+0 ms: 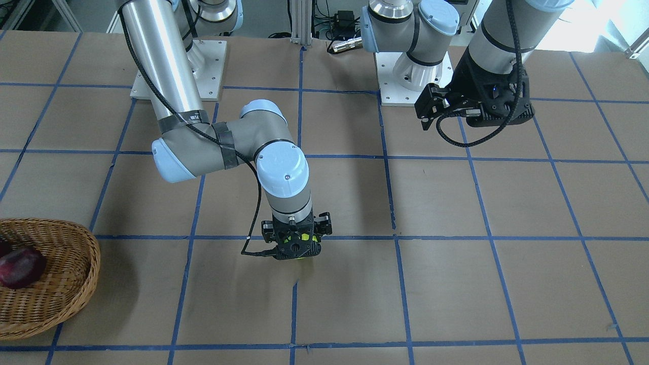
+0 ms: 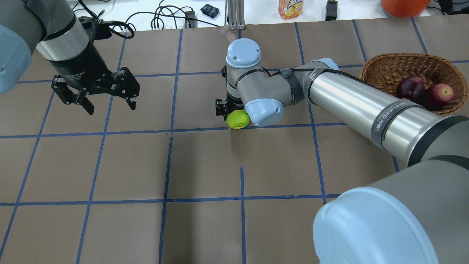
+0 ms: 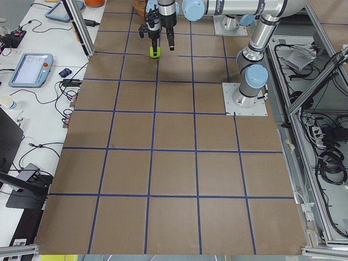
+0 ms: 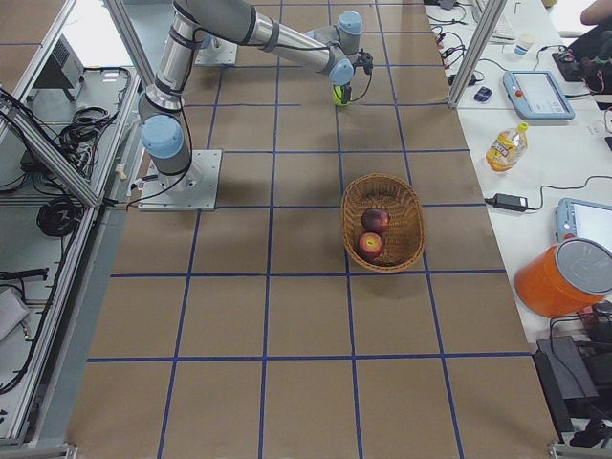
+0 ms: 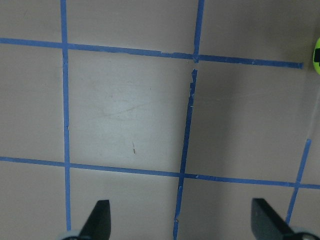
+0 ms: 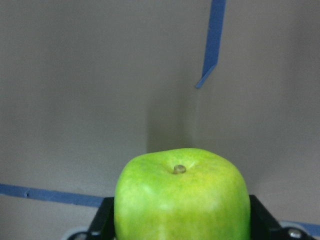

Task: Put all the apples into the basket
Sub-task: 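Carry the green apple into the basket and release it with the right gripper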

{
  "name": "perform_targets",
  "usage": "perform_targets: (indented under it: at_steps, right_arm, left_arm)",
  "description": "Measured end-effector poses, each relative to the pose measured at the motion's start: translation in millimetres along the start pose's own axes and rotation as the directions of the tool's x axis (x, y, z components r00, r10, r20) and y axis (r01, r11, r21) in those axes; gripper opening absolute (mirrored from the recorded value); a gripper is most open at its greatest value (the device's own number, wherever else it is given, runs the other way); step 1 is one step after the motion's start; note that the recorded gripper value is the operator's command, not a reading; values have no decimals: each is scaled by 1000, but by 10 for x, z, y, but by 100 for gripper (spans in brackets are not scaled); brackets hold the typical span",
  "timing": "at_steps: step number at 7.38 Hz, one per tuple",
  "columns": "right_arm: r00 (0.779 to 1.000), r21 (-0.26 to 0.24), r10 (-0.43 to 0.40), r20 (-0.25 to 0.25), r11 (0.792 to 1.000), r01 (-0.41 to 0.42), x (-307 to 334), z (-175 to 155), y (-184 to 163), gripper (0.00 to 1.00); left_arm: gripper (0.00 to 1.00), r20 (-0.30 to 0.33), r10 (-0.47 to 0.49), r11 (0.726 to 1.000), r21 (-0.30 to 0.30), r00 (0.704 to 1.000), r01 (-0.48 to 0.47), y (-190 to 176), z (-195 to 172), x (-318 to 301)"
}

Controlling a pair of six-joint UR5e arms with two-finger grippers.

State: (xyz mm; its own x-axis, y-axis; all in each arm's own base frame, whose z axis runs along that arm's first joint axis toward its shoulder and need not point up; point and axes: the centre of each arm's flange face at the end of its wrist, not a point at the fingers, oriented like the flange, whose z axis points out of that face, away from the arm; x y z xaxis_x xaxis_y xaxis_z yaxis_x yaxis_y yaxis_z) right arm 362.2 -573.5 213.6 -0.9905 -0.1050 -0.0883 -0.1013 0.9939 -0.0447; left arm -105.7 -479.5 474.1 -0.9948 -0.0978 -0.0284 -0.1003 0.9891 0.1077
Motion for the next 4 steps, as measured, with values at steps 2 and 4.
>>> perform_targets:
  at_steps: [2,4]
  right_arm:
    - [999,5,45,-12,999,-45,331,-622,-8,0]
    - [988,-22,154,-28,988,-155,1269,-1309,-39,0]
  left_arm:
    - [100,-1,1,1000,-2,1000,-1,-12,8,-1]
    - [100,-1,1,1000,-5,1000,-1,-24,21,0]
